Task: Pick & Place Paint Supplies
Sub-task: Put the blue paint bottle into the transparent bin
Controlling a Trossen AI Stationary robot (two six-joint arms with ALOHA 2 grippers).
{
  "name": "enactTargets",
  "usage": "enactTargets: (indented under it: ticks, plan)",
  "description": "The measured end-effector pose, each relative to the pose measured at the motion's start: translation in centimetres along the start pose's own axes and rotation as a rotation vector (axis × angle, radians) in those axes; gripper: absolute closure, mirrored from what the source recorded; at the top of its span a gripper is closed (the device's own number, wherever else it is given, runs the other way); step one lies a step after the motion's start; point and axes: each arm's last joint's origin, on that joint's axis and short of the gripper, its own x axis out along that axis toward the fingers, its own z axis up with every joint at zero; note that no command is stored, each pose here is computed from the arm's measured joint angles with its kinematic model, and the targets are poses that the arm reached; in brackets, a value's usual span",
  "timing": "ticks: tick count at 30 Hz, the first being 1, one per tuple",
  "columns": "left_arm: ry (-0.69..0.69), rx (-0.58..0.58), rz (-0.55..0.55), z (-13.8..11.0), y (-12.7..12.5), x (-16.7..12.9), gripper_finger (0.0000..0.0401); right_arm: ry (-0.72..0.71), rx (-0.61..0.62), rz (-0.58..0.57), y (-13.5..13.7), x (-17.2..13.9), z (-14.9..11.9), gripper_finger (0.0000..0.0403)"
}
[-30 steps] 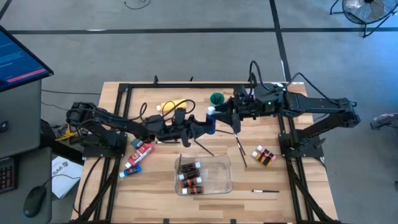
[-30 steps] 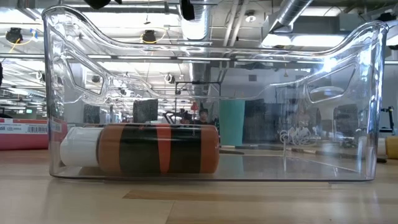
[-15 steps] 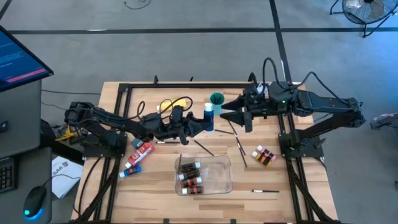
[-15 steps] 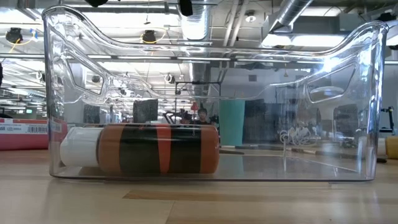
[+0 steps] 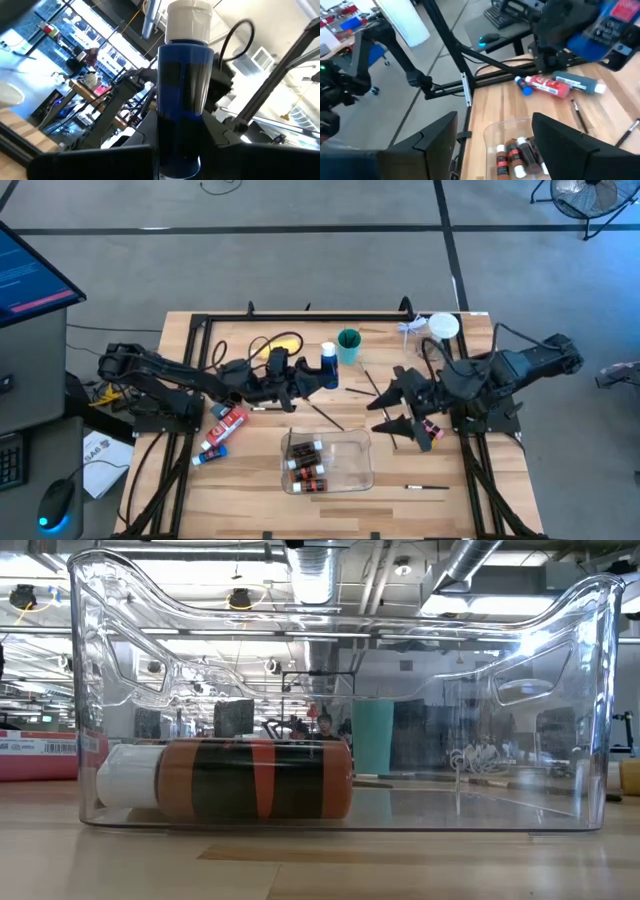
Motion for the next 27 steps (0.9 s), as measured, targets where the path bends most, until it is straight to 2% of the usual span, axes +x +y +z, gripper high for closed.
enactTargets:
  ticks: [3, 6, 9, 11, 13, 15, 17, 18, 20, 22, 25, 27]
  plan:
    - [-0.014, -0.001, -0.013, 0.8, 0.0, 0.0, 0.0367, 0.028, -0.023, -0.008, 0.3, 0.2, -0.7, 0.0154]
    - [-0.027, 0.0, -0.021, 1.5, 0.0, -0.1, 0.0369, 0.104, 0.016, -0.016, 0.5, 0.1, -1.7, 0.0154]
    - [-0.036, 0.002, -0.02, 1.9, 0.0, -0.2, 0.0369, 0.207, -0.066, -0.013, 1.2, -0.3, -3.1, 0.0154]
    - [-0.042, 0.001, -0.023, 2.0, -0.1, -0.2, 0.0368, 0.204, -0.117, -0.043, 1.5, -0.4, -3.4, 0.0154]
    - [-0.048, 0.004, -0.019, 2.2, 0.1, -0.1, 0.0369, 0.113, -0.113, -0.163, 1.5, -0.8, -3.4, 0.0154]
    - [-0.046, 0.003, -0.017, 2.2, 0.1, -0.1, 0.0369, -0.086, -0.082, -0.285, 1.8, -1.4, -3.8, 0.0154]
    - [-0.048, 0.003, -0.018, 2.2, 0.1, -0.1, 0.0369, -0.29, -0.024, -0.343, 1.8, -2.4, -4.7, 0.0154]
    - [-0.047, 0.003, -0.018, 2.2, 0.1, -0.1, 0.0369, -0.372, -0.008, -0.32, 1.7, -2.9, -5.0, 0.0154]
    - [-0.044, 0.005, -0.02, 2.1, 0.0, -0.2, 0.0369, -0.511, 0.004, -0.196, 1.4, -3.7, -5.1, 0.0154]
    - [-0.038, 0.006, -0.028, 2.1, 0.0, -0.2, 0.0369, -0.605, 0.003, -0.098, 0.3, -3.3, -4.8, 0.0154]
    - [-0.033, 0.007, -0.033, 2.1, 0.0, -0.2, 0.0369, -0.645, 0.039, -0.126, -1.7, -2.0, -4.1, 0.0154]
    - [-0.032, 0.007, -0.033, 2.1, 0.0, -0.2, 0.0369, -0.692, 0.119, -0.14, -2.8, -2.1, -3.4, 0.0154]
